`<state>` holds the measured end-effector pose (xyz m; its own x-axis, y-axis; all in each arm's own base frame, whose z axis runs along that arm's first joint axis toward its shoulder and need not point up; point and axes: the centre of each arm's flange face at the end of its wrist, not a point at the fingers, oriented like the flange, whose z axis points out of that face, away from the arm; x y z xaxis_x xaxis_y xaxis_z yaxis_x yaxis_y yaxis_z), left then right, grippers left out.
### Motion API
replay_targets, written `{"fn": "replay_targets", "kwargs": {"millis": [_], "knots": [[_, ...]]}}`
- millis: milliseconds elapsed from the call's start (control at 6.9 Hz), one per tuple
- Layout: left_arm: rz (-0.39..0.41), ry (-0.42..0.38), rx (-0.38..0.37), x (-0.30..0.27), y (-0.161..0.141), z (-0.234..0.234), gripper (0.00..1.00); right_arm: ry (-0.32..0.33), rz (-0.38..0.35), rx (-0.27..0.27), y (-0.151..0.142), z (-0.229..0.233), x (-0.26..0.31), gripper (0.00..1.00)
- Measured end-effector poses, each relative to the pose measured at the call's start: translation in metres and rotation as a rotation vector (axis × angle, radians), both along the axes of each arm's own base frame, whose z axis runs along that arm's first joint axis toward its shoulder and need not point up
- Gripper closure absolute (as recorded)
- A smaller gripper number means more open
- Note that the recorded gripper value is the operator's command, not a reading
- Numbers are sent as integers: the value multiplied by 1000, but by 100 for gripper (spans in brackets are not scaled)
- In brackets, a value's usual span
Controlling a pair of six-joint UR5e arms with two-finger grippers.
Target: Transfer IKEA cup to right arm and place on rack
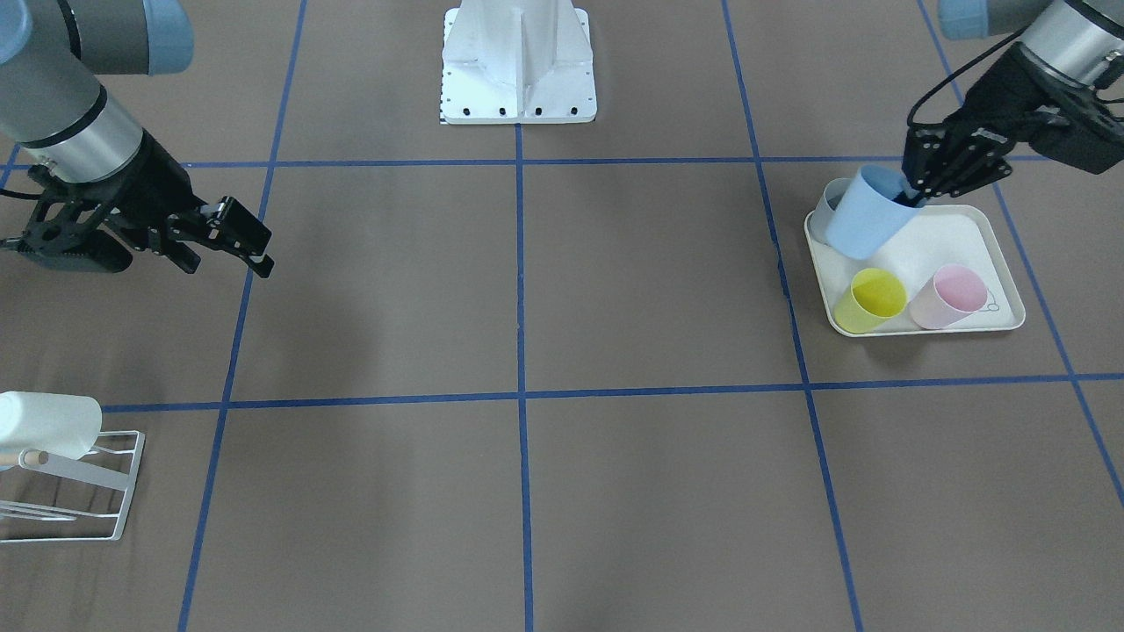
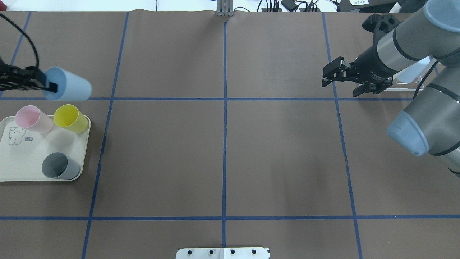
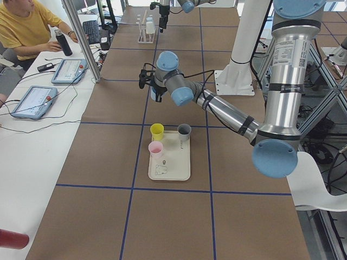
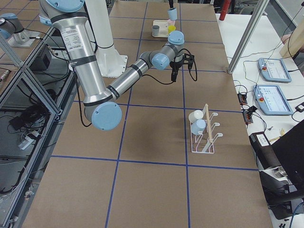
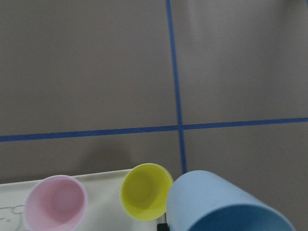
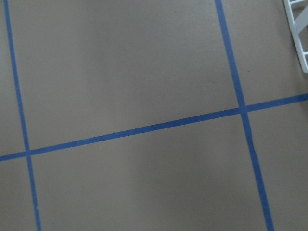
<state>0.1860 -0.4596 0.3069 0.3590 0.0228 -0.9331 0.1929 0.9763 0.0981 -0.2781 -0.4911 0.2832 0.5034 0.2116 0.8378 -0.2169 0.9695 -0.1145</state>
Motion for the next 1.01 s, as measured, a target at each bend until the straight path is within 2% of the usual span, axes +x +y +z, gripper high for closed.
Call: {"fn": "replay_targets", "kwargs": {"millis": [290,435,580,869,1014], "knots": [[20,251,-111,82,20,-94,100,-192,48,-36,29,-38,-27,0],[11,410,-152,108,33,-116,100,-313,74,-53,40,-52,-28,0],[5,589,-182,128,42,-120,100,-436,94,-74,50,-63,-23,0],[28,961,-217,163,57,-92,100,-689,95,-98,64,-75,-12,1],[55,1087,-226,180,61,-85,100,-809,85,-103,68,-75,-7,1]]}}
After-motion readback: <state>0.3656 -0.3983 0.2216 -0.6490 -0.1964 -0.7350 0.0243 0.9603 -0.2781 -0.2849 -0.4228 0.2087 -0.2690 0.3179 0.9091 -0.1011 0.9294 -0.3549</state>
